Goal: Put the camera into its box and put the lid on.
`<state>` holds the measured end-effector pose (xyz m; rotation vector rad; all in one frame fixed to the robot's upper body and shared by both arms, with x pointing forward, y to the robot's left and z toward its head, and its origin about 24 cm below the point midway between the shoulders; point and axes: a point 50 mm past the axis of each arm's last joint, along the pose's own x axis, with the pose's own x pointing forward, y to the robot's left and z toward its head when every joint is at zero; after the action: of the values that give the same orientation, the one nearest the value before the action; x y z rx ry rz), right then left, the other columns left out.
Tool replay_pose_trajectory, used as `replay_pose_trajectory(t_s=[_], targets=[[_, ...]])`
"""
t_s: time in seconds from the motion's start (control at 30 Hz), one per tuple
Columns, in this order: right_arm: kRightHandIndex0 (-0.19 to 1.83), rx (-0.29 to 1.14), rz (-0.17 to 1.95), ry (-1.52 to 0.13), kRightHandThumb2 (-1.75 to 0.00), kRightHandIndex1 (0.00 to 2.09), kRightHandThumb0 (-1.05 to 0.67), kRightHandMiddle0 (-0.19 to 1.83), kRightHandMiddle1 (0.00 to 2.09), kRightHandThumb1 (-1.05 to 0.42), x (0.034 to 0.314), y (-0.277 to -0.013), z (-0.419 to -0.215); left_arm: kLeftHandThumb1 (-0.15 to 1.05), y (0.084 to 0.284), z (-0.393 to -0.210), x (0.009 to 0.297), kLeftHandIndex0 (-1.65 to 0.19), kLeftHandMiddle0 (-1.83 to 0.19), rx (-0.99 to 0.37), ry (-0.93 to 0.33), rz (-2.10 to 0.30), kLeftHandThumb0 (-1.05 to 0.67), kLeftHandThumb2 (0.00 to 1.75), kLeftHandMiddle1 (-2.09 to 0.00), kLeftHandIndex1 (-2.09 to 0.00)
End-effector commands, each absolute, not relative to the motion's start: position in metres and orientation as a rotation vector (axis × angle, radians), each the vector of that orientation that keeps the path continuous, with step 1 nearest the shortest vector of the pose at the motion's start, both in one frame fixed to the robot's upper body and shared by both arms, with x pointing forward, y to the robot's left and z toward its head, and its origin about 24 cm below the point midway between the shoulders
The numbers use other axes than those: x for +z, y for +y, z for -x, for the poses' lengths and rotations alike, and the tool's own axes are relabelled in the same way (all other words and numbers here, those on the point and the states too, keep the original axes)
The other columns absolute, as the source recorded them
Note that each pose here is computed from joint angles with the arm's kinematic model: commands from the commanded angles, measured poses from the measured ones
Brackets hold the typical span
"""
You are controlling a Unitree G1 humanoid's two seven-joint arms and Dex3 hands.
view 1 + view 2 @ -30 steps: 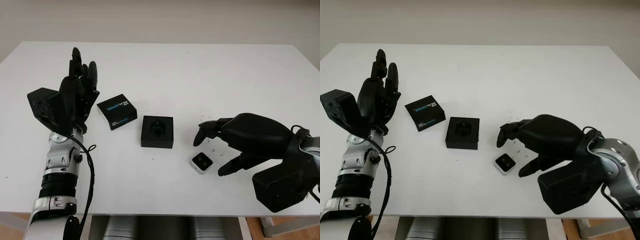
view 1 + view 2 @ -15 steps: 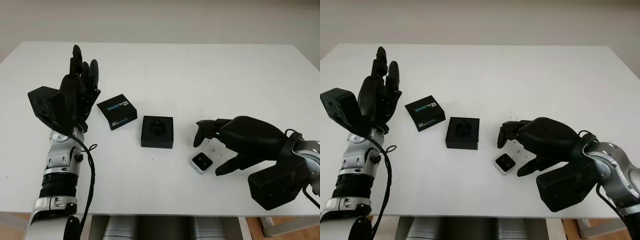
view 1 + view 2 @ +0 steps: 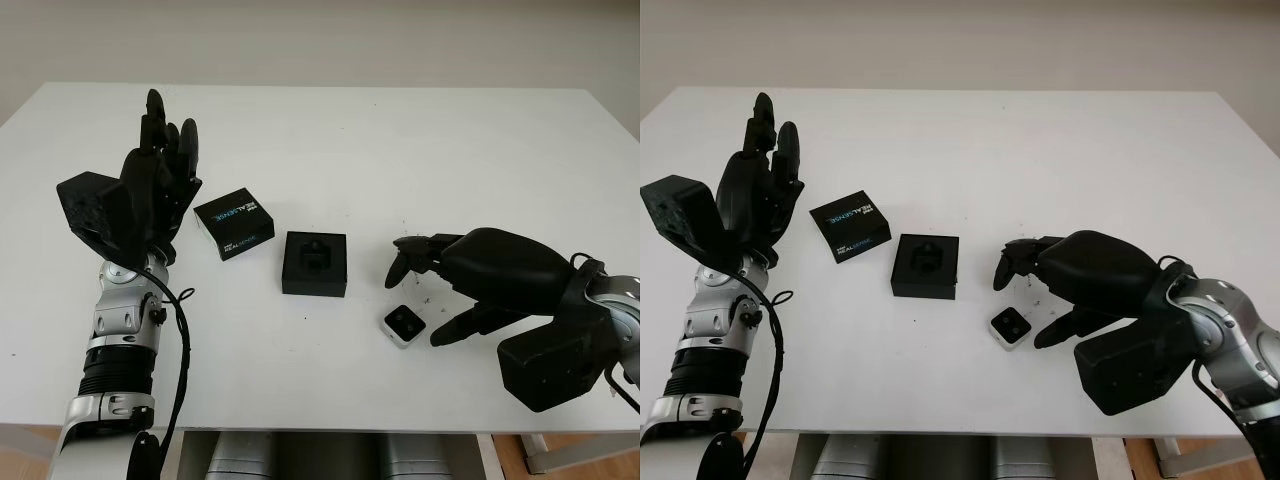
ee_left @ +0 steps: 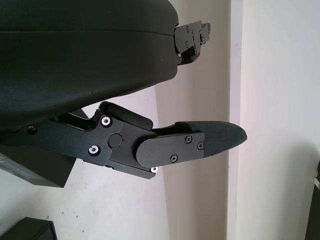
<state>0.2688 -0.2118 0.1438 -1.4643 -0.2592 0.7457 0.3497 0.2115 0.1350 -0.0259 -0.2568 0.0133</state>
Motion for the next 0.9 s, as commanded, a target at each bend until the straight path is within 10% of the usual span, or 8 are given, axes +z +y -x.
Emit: replay_pose_trajectory(t_s=[0.0, 0.87], targets=[[0.24, 0.753, 1.450, -0.276, -0.05, 0.05, -0.54, 0.08, 1.11, -0.90, 0.145, -0.209, -0.268, 1.05, 0.212, -0.348, 0.136, 0.19, 0.19, 0.014, -0.265, 0.015, -0.68, 0.52, 0.00, 0.00], [0.24, 0.814, 1.450, -0.229, -0.06, 0.05, -0.55, 0.11, 1.09, -0.91, 0.131, -0.203, -0.266, 1.05, 0.214, -0.346, 0.137, 0.19, 0.19, 0.028, -0.264, 0.009, -0.69, 0.52, -0.03, -0.02]])
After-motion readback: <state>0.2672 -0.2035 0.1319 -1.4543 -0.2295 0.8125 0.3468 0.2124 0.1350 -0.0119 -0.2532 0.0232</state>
